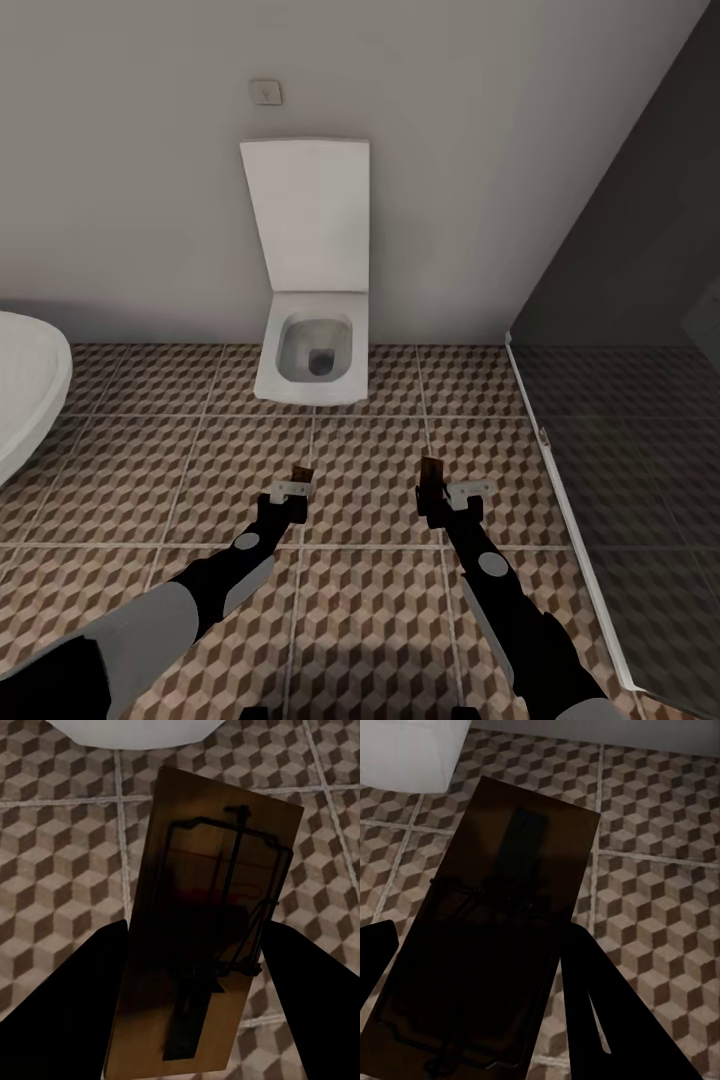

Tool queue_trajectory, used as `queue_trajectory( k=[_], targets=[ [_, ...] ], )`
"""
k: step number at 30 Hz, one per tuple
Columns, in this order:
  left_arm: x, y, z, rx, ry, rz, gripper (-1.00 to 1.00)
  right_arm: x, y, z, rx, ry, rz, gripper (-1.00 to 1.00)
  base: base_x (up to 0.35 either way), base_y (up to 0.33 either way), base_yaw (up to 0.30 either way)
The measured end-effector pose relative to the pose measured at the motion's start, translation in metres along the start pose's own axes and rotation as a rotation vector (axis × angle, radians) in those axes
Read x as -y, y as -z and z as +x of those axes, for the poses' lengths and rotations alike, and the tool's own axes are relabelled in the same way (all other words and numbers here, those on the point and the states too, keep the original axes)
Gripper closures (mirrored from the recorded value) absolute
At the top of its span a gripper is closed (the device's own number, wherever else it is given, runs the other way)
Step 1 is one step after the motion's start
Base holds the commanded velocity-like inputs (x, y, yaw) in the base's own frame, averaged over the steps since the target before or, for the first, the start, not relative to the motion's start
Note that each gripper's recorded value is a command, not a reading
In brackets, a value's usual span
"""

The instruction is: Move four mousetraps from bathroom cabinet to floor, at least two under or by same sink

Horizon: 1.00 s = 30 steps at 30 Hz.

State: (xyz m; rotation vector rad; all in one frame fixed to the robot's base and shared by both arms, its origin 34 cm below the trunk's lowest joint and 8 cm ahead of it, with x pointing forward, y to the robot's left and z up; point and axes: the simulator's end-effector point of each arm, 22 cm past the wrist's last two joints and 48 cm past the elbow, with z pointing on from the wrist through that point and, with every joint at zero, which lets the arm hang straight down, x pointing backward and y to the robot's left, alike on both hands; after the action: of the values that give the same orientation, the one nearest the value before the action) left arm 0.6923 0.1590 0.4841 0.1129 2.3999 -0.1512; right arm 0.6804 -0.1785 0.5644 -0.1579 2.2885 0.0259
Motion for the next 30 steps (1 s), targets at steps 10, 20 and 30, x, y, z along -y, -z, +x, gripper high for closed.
queue_trajectory(
  k=[10, 20, 30],
  targets=[
    [-0.001, -0.014, 0.020, -0.012, 0.002, 0.001, 1.00, -0.001, -0.013, 0.019, -0.011, -0.002, 0.000, 1.00, 0.000, 0.000, 0.000],
    [0.000, -0.029, 0.040, -0.023, 0.006, 0.006, 1.00, -0.003, -0.026, 0.042, -0.025, -0.004, -0.002, 1.00, 0.000, 0.000, 0.000],
    [0.000, -0.043, 0.062, -0.037, 0.009, 0.008, 1.00, -0.005, -0.038, 0.065, -0.040, -0.005, -0.003, 1.00, 0.000, 0.000, 0.000]
  ],
)
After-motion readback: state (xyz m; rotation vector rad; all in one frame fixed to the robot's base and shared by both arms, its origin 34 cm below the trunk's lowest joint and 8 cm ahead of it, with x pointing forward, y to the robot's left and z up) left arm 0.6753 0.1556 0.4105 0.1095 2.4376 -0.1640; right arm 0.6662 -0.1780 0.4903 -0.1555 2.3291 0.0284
